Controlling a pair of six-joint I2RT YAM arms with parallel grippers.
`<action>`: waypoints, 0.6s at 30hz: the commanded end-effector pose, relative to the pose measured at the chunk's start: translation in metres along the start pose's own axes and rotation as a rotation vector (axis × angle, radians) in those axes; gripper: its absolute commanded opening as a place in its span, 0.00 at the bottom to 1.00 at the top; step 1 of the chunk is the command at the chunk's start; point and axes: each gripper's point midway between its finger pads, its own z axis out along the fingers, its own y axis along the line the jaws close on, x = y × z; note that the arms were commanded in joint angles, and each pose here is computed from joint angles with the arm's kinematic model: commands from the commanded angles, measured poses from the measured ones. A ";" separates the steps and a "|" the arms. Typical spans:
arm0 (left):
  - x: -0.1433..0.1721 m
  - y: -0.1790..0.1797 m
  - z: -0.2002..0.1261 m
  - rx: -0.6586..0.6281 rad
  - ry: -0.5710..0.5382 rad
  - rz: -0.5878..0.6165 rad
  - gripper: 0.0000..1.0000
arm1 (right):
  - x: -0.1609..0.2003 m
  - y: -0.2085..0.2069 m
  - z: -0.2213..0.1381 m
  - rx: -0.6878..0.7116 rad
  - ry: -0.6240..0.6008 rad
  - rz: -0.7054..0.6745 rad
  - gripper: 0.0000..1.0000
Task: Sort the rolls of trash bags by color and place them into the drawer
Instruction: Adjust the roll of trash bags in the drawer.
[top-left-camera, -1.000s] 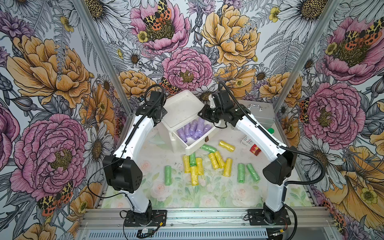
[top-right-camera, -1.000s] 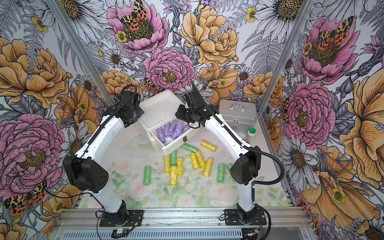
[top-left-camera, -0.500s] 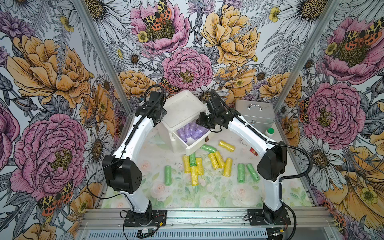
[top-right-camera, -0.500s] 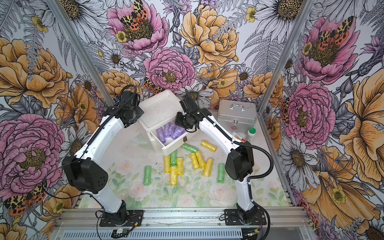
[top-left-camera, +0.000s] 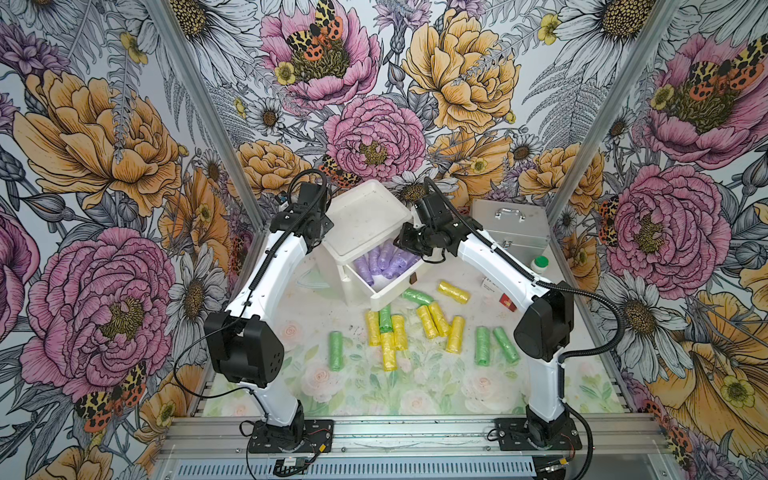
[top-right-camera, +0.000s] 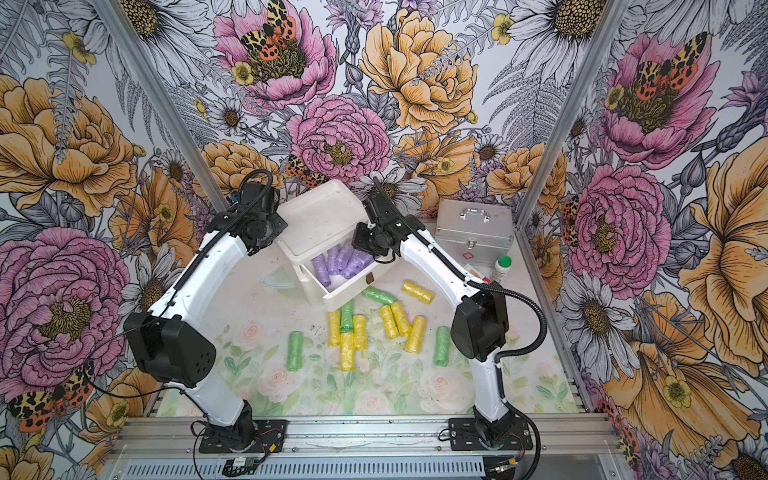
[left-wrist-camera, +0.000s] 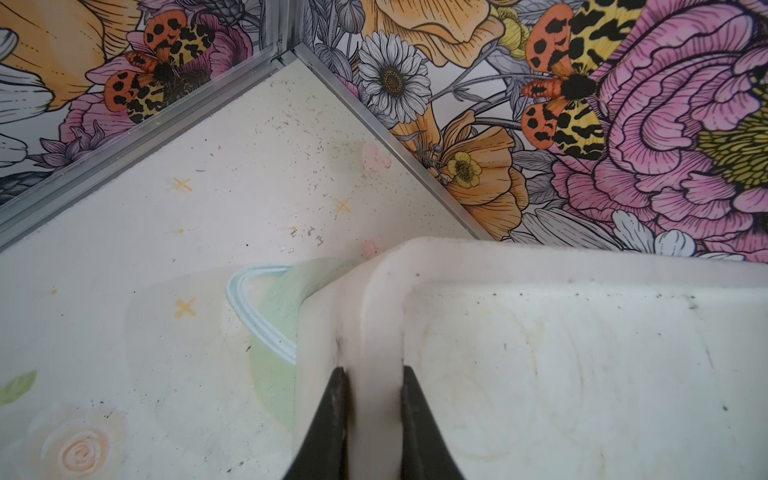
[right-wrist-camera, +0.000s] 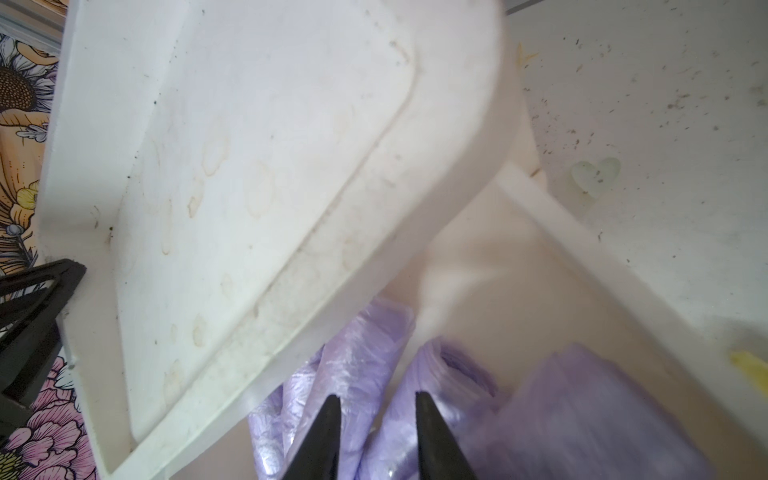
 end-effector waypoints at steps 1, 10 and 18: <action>0.047 0.021 0.004 -0.054 0.204 -0.015 0.00 | -0.017 0.045 -0.046 -0.112 -0.080 -0.044 0.33; 0.045 0.017 0.002 -0.045 0.201 -0.015 0.00 | 0.008 0.066 -0.026 -0.150 -0.011 -0.062 0.33; 0.045 0.016 0.002 -0.042 0.200 -0.016 0.00 | 0.044 0.046 0.011 -0.074 0.080 -0.072 0.33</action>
